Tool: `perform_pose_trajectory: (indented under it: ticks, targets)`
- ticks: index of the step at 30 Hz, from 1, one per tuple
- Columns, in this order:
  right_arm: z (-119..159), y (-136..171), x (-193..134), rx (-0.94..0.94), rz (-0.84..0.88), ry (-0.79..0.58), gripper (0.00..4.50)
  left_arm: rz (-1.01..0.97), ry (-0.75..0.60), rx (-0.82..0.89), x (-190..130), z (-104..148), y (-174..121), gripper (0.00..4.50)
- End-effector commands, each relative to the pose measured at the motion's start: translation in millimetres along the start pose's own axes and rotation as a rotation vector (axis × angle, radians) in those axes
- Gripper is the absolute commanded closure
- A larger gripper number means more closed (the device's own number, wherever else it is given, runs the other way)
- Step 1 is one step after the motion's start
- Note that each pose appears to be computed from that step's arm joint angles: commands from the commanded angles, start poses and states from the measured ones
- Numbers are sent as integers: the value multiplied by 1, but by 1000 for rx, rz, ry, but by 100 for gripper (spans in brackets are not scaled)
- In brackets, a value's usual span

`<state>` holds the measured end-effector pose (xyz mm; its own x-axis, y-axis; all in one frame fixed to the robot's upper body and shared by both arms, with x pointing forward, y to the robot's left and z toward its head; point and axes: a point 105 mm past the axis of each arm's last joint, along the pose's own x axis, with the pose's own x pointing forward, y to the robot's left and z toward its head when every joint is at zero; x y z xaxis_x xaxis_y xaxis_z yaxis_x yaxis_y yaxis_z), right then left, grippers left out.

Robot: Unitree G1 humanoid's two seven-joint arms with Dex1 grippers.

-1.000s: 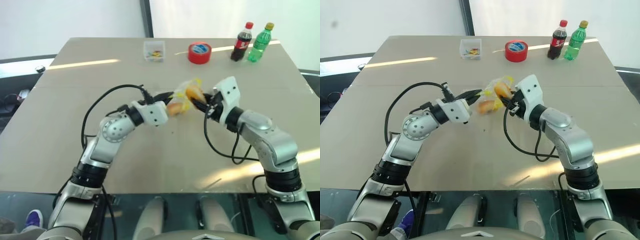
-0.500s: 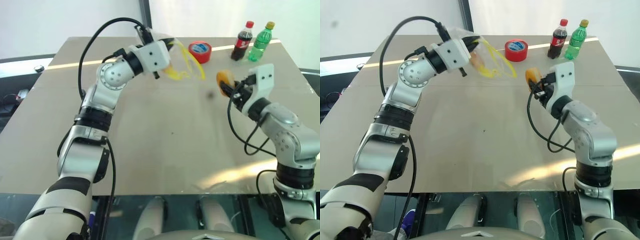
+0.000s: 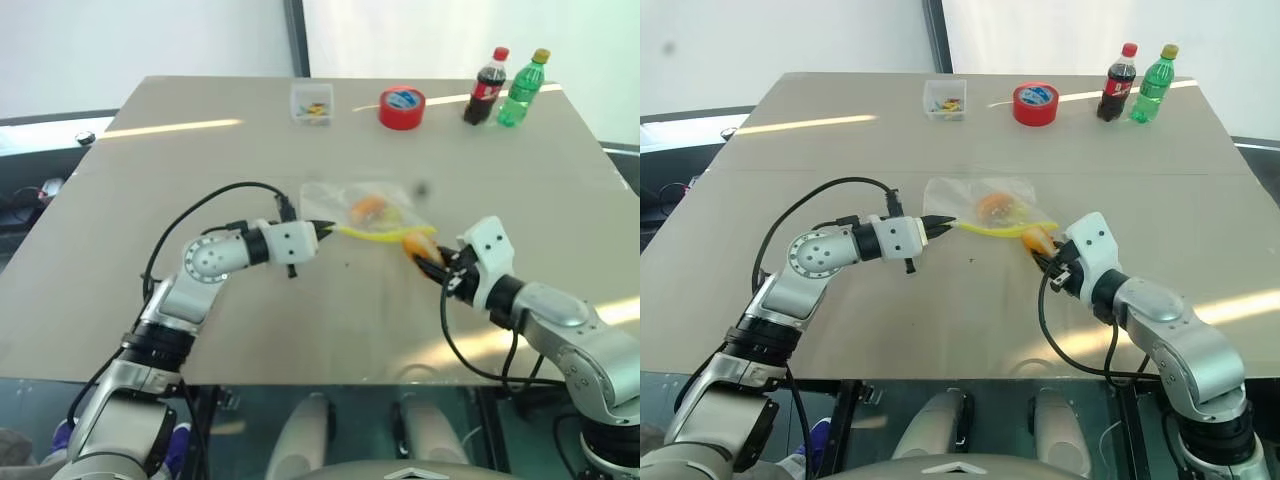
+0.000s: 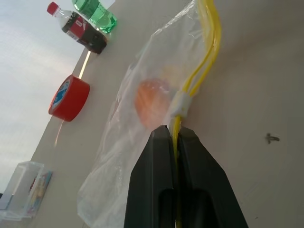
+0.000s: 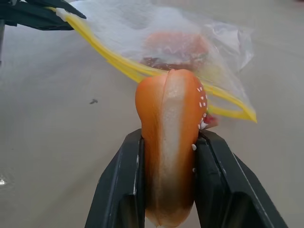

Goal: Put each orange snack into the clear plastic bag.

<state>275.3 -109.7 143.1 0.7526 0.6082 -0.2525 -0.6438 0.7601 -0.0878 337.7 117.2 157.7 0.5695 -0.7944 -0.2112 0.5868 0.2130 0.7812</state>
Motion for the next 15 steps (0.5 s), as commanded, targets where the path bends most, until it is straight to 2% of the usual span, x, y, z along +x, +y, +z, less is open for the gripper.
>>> perform_pose_trajectory:
  ticks: [1, 11, 15]
  targets:
    - [11, 4, 3, -29, -1, -54, 321, 35, -32, 0, -7, 17, 13, 450]
    - [16, -6, 29, -20, -40, -62, 321, 17, -64, 32, -8, 29, 9, 450]
    - [22, -5, 37, 53, -20, -92, 321, 17, -71, 38, -7, 31, 8, 450]
